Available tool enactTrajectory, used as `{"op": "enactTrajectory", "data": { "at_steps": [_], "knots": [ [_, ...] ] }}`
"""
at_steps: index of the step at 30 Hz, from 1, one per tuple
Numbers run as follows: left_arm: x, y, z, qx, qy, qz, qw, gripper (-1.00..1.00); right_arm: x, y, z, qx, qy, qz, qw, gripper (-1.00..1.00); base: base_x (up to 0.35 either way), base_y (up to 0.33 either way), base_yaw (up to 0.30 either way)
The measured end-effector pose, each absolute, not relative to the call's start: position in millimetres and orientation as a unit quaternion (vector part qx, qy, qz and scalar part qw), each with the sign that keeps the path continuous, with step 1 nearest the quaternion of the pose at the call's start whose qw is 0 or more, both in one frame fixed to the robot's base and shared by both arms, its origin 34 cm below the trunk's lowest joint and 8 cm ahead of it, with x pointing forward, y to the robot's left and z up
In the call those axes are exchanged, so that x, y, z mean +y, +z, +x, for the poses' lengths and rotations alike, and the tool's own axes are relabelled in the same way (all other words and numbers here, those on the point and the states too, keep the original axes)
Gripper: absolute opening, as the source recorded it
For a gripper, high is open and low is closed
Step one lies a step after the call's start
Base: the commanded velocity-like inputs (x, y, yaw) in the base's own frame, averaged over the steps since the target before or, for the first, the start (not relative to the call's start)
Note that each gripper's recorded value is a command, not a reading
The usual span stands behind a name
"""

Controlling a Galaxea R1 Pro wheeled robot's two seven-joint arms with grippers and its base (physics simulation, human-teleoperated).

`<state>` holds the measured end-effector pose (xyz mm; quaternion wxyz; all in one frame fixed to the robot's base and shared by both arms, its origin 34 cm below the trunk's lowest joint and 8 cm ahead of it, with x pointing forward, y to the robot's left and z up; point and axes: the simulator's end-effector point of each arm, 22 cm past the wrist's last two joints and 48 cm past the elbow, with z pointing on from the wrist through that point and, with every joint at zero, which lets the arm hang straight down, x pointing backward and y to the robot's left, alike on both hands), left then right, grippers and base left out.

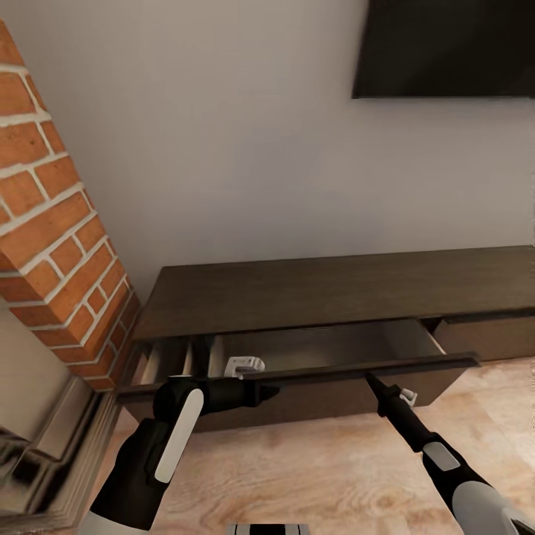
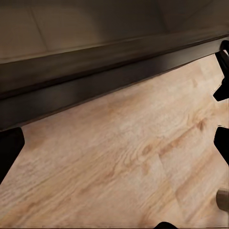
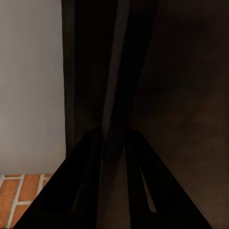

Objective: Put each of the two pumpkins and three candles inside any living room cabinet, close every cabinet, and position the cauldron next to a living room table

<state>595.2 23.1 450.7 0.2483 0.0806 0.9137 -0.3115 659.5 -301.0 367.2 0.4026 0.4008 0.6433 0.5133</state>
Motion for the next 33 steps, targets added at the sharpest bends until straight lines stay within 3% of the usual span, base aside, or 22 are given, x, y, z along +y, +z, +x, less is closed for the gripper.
{"op": "enactTrajectory", "data": {
  "at_steps": [13, 33],
  "knots": [
    [23.2, 450.8, 595.2, 0.914, -0.311, 0.08, 0.248, 1.0, -309.7, 367.4, 659.0, 0.647, 0.507, 0.399, 0.406, -1.0, -0.279, 0.0, 0.0],
    [23.1, 451.1, 595.2, 0.914, -0.311, 0.081, 0.249, 1.0, -310.7, 367.6, 658.9, 0.647, 0.507, 0.399, 0.406, -1.0, -0.035, 0.0, 0.0]
  ]
}}
